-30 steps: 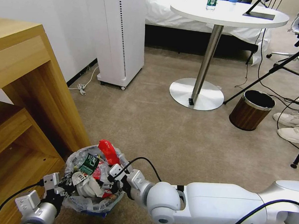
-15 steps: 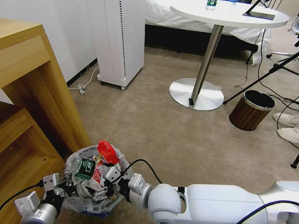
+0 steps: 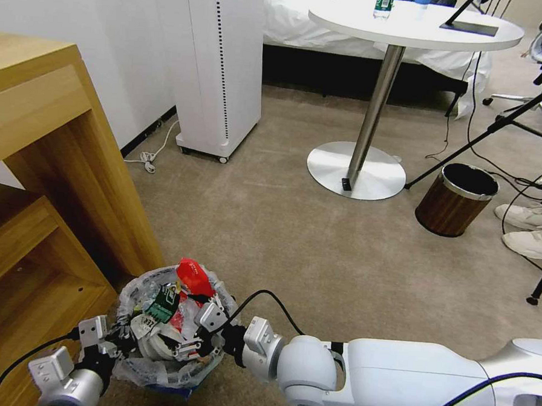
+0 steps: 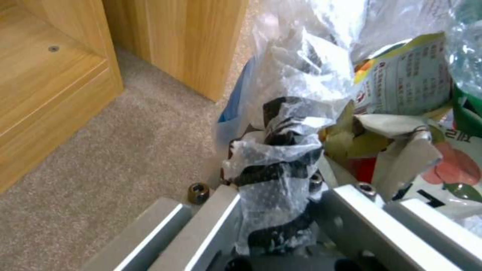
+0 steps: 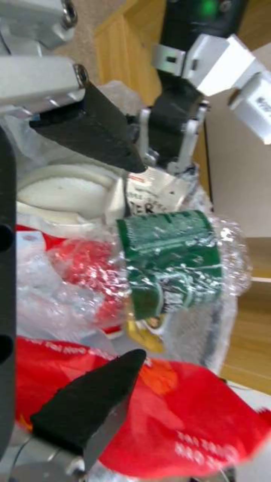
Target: Pick up the trash bin and place the garbage on the floor into it.
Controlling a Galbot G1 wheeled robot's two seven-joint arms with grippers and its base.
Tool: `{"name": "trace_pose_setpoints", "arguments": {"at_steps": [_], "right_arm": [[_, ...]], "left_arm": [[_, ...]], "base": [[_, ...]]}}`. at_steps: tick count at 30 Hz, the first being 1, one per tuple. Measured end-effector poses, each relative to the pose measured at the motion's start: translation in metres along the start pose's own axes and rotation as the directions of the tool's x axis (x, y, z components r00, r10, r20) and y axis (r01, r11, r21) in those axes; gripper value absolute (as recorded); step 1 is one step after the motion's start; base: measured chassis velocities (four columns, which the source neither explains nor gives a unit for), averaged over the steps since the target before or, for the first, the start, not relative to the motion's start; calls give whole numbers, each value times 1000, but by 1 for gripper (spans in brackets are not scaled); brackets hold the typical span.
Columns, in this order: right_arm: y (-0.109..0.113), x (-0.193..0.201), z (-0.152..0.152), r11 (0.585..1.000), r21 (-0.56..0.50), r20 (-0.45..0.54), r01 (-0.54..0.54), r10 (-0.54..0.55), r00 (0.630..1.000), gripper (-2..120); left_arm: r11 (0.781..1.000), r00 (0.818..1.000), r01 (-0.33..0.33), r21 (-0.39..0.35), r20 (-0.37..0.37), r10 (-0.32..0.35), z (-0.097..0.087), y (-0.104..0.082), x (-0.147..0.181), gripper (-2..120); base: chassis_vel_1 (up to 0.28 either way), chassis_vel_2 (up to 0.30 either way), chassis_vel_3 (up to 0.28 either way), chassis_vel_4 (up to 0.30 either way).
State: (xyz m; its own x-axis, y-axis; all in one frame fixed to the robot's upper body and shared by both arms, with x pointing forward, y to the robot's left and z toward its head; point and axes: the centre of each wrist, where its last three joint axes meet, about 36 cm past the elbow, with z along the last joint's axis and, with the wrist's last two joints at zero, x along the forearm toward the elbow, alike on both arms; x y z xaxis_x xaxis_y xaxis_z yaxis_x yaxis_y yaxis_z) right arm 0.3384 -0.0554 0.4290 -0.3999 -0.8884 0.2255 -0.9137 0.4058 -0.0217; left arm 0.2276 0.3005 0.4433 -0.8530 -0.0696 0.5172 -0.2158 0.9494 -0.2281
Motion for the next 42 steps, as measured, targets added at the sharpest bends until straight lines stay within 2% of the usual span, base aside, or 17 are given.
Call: {"name": "trace_pose_setpoints", "arguments": {"at_steps": [2,4,6,8,14,16,22,24,36,40,42], "right_arm": [[-2,1,0,1000,-3,37,5,-5,999,89],[-6,7,-7,1000,-13,124,10,-8,992,89],[-8,8,-9,1000,-11,144,7,-5,990,89],[-17,17,-24,1000,-6,215,-17,18,976,89],[-31,30,-44,998,-13,292,-66,67,954,89],[-42,43,-57,994,-27,329,-110,113,937,89],[-59,63,-72,983,-38,370,-181,182,911,89],[-72,79,-82,970,-47,397,-240,239,886,89],[-98,107,-94,931,-67,436,-359,351,829,89],[-106,114,-99,916,-90,457,-391,387,801,89],[-106,113,-99,915,-93,458,-392,389,799,89]], "left_arm": [[1000,1000,2,0,-3,-2,1,0,0,0],[1000,1000,6,-6,-8,-6,0,2,-1,0],[1000,1000,7,-8,-11,-8,0,3,-1,0],[1000,999,10,-10,-35,-10,-5,6,0,0],[1000,997,14,-17,-71,-15,-16,12,0,0],[1000,994,18,-8,-108,-18,-24,18,-5,0],[1000,989,26,-1,-149,-25,-33,26,-16,0],[1000,984,30,5,-177,-29,-34,31,-26,0],[998,973,55,24,-225,-48,-39,46,-53,0],[996,956,86,30,-283,-74,-42,53,-58,0],[996,954,88,29,-288,-76,-42,53,-58,0]], "base": [[0,0,0,0],[0,0,0,0],[0,0,0,0],[0,0,0,0],[0,0,0,0],[0,0,0,0],[0,0,0,0],[0,0,0,0],[0,0,0,0],[0,0,0,0],[0,0,0,0]]}}
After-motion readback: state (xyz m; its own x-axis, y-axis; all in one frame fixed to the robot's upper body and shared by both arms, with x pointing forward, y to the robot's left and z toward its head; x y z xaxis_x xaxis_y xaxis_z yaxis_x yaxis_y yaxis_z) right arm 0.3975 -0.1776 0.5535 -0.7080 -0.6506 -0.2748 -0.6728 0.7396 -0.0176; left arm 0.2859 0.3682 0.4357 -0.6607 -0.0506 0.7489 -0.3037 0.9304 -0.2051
